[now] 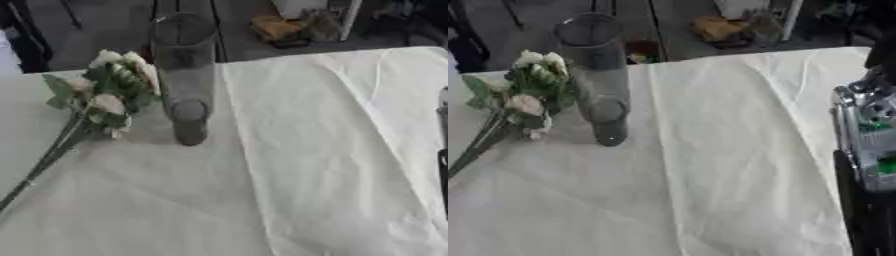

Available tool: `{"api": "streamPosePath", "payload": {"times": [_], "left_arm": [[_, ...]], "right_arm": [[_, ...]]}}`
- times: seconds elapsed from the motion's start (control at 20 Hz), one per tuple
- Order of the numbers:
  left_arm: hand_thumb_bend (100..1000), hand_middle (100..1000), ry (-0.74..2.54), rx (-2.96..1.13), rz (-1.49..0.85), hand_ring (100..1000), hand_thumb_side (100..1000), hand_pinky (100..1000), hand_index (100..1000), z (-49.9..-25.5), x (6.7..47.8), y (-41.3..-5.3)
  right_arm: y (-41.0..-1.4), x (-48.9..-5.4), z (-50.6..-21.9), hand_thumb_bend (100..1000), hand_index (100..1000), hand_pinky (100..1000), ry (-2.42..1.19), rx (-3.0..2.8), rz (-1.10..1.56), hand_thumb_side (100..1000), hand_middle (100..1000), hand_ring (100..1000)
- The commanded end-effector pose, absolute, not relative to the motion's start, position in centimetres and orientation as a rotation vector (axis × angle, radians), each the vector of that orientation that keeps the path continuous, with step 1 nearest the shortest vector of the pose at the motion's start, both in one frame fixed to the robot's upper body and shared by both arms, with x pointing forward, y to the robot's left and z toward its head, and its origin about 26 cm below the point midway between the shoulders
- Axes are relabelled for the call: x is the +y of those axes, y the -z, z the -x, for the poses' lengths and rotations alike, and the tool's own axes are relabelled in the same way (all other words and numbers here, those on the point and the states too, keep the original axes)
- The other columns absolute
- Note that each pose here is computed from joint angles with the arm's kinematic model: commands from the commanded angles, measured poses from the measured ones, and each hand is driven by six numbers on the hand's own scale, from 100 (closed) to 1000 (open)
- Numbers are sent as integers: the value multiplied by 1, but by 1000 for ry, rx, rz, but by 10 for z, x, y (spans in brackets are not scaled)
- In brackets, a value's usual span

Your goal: Arrange flowers into the vase.

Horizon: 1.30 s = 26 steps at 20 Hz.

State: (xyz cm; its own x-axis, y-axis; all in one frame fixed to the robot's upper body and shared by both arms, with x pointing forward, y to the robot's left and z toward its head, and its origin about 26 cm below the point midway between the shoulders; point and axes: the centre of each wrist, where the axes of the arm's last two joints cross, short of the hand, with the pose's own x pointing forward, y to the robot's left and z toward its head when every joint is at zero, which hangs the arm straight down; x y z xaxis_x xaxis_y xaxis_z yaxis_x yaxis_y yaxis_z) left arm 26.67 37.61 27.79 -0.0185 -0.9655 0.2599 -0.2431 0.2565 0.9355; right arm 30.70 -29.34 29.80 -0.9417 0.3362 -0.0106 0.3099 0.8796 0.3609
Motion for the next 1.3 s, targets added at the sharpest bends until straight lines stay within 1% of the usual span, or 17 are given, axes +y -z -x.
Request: {"api": "streamPosePath", "payload": {"times": [0.05, 0.25, 0.35, 0.65, 0.7, 0.75, 0.85, 0.95, 1.0, 1.1, 1.3], "left_arm": [[350, 930, 910, -1433, -1223, 886, 699, 824, 1000, -265, 372, -294], [371, 929, 928, -1338, -1208, 887, 685, 826, 997, -267, 368, -293], [409, 933, 937, -1289, -1197, 893, 654, 833, 999, -268, 366, -291], [489, 937, 990, -1183, -1134, 900, 615, 844, 1000, -269, 362, -286], [505, 940, 1000, -1170, -1128, 903, 616, 848, 1000, -270, 361, -286], [524, 941, 1011, -1159, -1120, 903, 637, 850, 1000, -270, 361, -285], [603, 948, 1034, -1138, -1099, 909, 684, 862, 1000, -270, 359, -285], [665, 955, 1055, -1116, -1085, 914, 707, 874, 1000, -271, 358, -285], [682, 957, 1063, -1104, -1080, 918, 711, 885, 1000, -272, 358, -286], [680, 956, 1074, -1073, -1077, 925, 712, 897, 1000, -274, 360, -287], [629, 948, 1079, -1008, -1084, 916, 713, 885, 1000, -282, 369, -290]], "right_arm": [[-307, -293, -303, 100, 847, 699, -544, 2929, -487, 867, 783, 802], [-307, -293, -303, 100, 847, 701, -546, 2931, -482, 863, 783, 802], [-307, -292, -303, 100, 847, 701, -547, 2932, -481, 862, 783, 802], [-307, -292, -304, 100, 847, 702, -550, 2933, -475, 862, 783, 802], [-307, -292, -304, 100, 847, 702, -550, 2933, -474, 861, 783, 802], [-307, -292, -304, 100, 847, 702, -550, 2934, -473, 859, 783, 803], [-307, -291, -304, 100, 846, 703, -552, 2935, -471, 857, 783, 803], [-307, -291, -304, 100, 845, 703, -552, 2937, -469, 857, 782, 803], [-307, -291, -304, 100, 845, 703, -551, 2937, -468, 857, 782, 803], [-307, -291, -304, 100, 845, 704, -550, 2938, -467, 853, 782, 803], [-306, -290, -304, 100, 844, 705, -552, 2943, -467, 845, 781, 804]]}}
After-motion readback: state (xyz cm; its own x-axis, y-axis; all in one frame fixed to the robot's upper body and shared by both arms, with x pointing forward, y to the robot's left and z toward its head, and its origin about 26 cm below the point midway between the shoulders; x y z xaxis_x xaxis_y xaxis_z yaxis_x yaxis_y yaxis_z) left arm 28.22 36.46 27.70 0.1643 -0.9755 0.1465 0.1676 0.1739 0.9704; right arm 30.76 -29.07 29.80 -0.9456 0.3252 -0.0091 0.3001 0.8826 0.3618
